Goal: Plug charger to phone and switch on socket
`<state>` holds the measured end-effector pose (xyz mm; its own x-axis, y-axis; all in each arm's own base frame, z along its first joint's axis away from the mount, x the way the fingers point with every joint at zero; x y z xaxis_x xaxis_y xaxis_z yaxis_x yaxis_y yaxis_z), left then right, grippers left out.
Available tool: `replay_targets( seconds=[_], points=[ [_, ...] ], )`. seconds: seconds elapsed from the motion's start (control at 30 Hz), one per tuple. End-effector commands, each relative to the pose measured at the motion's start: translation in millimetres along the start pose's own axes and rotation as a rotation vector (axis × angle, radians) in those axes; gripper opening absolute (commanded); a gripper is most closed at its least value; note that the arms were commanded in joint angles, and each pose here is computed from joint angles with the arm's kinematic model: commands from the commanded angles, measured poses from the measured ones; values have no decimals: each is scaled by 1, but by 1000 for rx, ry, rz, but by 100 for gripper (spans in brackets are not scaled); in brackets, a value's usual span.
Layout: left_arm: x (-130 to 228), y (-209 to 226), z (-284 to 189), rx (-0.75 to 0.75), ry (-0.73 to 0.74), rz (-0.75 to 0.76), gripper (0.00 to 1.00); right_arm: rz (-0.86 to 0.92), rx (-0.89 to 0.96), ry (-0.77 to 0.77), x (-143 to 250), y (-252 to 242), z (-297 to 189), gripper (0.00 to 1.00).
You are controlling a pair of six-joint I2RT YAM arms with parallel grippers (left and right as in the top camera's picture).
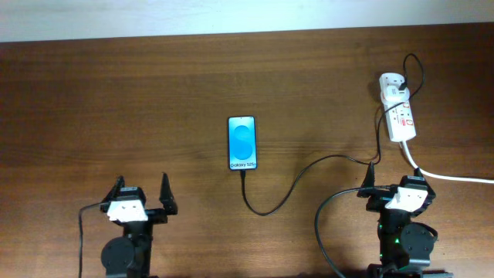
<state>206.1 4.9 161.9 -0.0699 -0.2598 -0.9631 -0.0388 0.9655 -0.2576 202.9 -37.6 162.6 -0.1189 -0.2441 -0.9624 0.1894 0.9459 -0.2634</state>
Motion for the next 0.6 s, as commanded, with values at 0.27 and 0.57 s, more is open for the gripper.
replay_targets(
  seconds=[0.27,0.57],
  points=[
    [3,-7,0,55,7,90,100,8,27,11,3,-4,0,99],
    [3,-7,0,55,8,90,99,8,27,11,3,-4,0,99]
  ],
)
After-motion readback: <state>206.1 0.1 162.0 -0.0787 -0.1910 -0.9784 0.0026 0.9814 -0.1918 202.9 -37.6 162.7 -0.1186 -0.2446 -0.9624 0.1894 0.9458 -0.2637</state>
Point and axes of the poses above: each gripper's point midway between its finger pads, its own z axis out along the fingers, its own y axis along the line the jaws close on, x = y × z, the point moved 4 cm from there along -z, back along the fingers, and after that the axes turned 12 degrees about -z, right-handed, at the moved point
